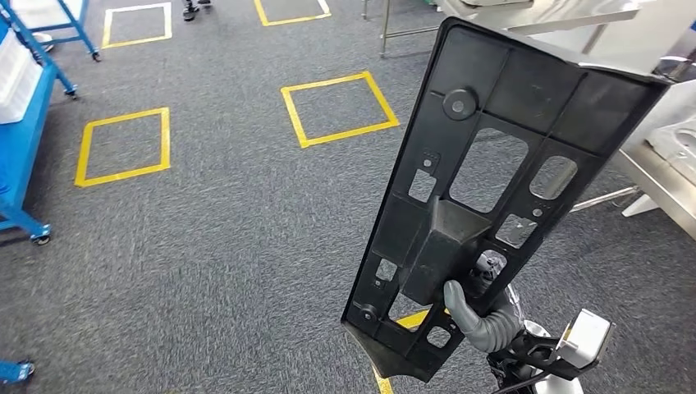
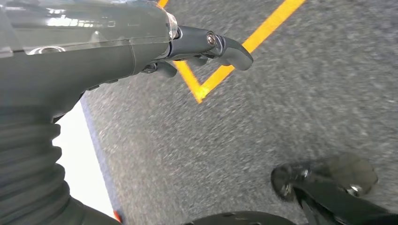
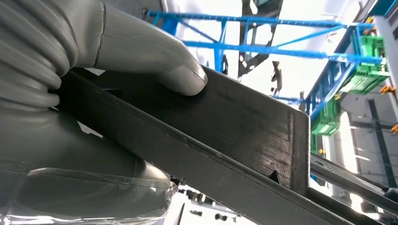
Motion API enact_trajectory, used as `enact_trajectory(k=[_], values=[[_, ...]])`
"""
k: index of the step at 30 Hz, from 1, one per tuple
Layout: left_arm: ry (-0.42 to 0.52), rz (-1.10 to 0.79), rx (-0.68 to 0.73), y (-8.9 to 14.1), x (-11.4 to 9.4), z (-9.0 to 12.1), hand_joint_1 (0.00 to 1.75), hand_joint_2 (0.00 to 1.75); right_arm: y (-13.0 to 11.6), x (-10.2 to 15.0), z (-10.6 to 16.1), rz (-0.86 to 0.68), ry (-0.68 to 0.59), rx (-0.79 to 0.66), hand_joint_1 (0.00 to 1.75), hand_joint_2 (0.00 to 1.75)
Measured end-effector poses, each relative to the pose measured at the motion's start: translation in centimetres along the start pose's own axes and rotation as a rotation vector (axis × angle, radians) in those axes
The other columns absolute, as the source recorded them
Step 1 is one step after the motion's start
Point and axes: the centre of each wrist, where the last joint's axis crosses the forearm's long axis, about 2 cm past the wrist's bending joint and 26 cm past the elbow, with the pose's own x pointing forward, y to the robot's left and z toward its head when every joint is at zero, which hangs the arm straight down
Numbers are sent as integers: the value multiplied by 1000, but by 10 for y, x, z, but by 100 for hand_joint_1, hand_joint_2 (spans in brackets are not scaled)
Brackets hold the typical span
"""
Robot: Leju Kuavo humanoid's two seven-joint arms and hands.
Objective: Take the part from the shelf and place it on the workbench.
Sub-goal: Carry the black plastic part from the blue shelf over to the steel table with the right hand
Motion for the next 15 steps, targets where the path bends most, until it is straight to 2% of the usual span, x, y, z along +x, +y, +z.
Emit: enact_trajectory(k=[15], values=[[17, 26, -13, -2, 0, 0, 0, 175, -24, 3, 9, 80, 49, -26, 173, 175]])
